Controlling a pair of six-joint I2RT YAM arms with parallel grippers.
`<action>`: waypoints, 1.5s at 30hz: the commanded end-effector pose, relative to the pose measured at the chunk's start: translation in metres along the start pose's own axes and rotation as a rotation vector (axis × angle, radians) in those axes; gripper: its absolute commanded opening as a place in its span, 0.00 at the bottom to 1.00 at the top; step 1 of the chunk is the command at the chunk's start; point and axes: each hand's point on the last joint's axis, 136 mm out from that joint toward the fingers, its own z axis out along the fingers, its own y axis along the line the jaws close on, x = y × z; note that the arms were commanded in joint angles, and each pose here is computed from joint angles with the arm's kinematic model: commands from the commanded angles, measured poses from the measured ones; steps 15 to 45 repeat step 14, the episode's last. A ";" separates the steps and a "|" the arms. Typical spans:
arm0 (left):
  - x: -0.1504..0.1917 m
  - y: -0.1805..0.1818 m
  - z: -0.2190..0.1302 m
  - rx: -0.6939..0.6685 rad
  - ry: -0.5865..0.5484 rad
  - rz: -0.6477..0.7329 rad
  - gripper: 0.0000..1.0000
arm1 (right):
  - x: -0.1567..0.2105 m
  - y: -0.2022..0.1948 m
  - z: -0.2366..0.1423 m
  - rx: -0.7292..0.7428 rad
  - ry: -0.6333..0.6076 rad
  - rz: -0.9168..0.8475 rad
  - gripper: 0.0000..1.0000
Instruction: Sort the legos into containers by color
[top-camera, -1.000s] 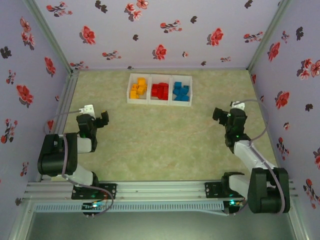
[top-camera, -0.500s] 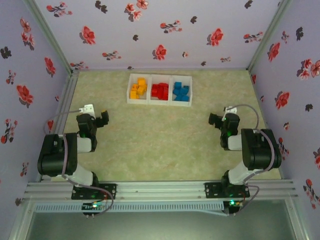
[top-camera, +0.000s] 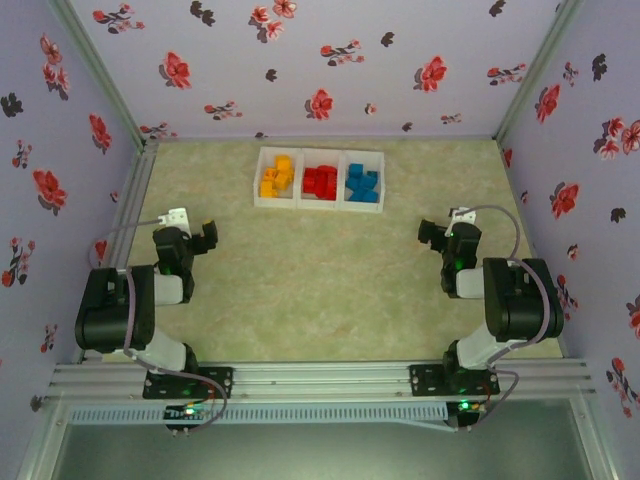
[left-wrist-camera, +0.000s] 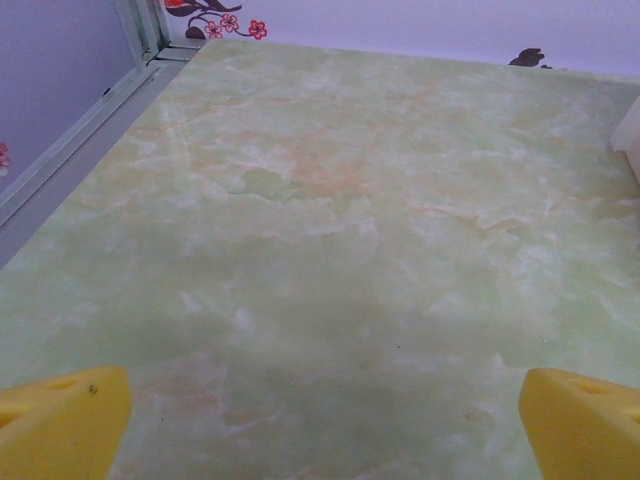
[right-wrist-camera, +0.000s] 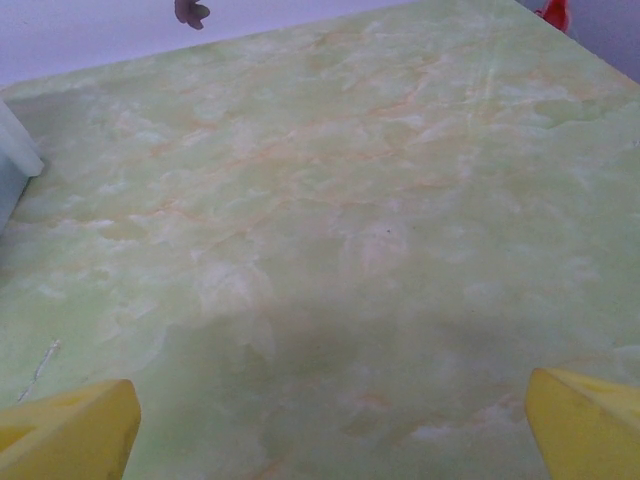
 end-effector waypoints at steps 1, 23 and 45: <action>-0.010 0.000 0.003 0.003 -0.029 0.021 1.00 | -0.017 0.002 0.001 -0.002 -0.045 -0.012 0.99; -0.010 0.001 0.003 0.002 -0.028 0.021 1.00 | -0.016 0.004 0.001 -0.008 -0.040 -0.021 0.99; -0.010 0.001 0.003 0.002 -0.028 0.021 1.00 | -0.016 0.004 0.001 -0.008 -0.040 -0.021 0.99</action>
